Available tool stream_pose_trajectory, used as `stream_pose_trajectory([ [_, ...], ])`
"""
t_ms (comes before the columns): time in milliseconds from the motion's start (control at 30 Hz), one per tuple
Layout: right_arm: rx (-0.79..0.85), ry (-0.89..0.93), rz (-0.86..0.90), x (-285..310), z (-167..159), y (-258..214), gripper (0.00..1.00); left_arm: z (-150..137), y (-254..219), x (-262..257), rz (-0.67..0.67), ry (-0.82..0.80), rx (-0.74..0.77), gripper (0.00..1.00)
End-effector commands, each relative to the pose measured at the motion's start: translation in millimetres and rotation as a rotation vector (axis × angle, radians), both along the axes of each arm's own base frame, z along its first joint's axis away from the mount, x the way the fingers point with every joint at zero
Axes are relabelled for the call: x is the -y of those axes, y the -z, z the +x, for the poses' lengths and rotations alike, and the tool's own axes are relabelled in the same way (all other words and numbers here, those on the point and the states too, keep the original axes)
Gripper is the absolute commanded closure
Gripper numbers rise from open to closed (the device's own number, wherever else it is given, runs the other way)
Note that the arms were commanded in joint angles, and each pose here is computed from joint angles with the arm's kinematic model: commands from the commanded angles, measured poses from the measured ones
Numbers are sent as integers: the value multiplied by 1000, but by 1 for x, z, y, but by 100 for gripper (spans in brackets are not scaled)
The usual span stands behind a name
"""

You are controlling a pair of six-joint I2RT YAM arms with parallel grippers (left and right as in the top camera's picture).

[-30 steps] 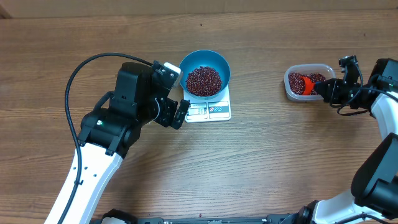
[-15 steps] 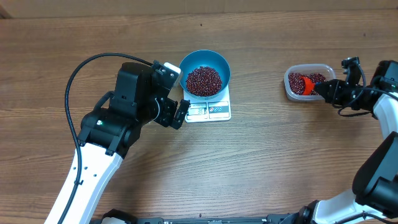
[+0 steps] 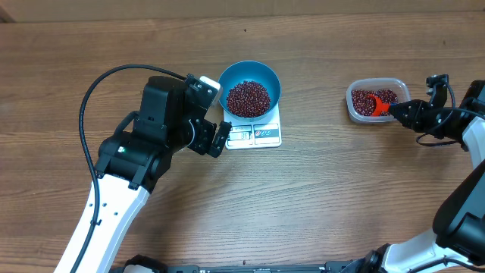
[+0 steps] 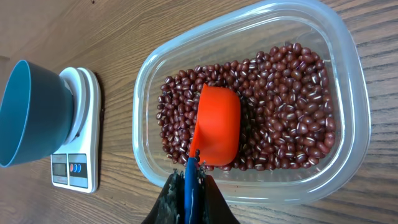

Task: Scoop item into bowl and weigh 150g on scale
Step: 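Dig the red scoop into the beans in the tub with the right gripper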

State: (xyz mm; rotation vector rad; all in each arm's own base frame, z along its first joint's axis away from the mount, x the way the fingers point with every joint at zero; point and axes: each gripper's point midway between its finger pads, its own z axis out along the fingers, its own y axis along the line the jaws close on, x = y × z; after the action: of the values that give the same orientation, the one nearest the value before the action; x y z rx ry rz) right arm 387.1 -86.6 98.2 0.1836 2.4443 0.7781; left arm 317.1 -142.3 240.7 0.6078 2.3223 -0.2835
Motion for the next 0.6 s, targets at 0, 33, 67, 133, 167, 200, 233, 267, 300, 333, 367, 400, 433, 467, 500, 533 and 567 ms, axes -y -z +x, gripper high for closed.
stream_pose_trajectory([
  [0, -9, 12, 42, -2, -1, 0, 96, -3, -6, 2, -20, 8, 10, 0],
  [33, -8, 17, 43, -1, 0, 0, 96, -3, -6, 2, -20, 8, 11, 1],
  [67, -6, 21, 43, 0, 0, 0, 96, -3, -6, 2, -20, 8, 10, 1],
  [133, -6, 41, 48, 4, 1, -1, 96, -3, -6, 2, -20, 8, 11, 0],
  [167, -6, 50, 50, 6, 1, -1, 96, -3, -6, 2, -20, 8, 11, 1],
  [200, -6, 58, 52, 8, 2, -1, 96, -3, -6, 2, -20, 8, 10, 1],
  [233, -7, 68, 56, 11, 2, -1, 96, -3, -6, 2, -20, 8, 10, 0],
  [267, -10, 79, 62, 13, 2, 0, 96, -3, -6, 2, -20, 8, 10, 0],
  [300, -9, 84, 72, 14, 1, 0, 96, -3, -6, 2, -20, 8, 11, 0],
  [333, 3, 83, 94, 14, 2, -2, 96, -3, -6, 2, -20, 8, 10, 0],
  [367, 9, 82, 112, 14, 2, -3, 96, -3, -6, 2, -20, 8, 10, 0],
  [400, 18, 80, 131, 15, 2, -4, 96, -3, -6, 2, -20, 8, 10, 0],
  [433, 28, 80, 151, 15, 2, -5, 96, -3, -6, 2, -20, 8, 10, 0],
  [467, 37, 79, 176, 16, 2, -6, 96, -3, -6, 2, -20, 8, 10, 0],
  [500, 45, 80, 198, 17, 2, -7, 96, -3, -6, 2, -20, 8, 10, 0],
  [533, 52, 81, 217, 18, 2, -7, 96, -3, -6, 2, -20, 8, 11, 0],
  [567, 56, 83, 231, 19, 1, -7, 96, -3, -6, 2, -20, 8, 10, 0],
])
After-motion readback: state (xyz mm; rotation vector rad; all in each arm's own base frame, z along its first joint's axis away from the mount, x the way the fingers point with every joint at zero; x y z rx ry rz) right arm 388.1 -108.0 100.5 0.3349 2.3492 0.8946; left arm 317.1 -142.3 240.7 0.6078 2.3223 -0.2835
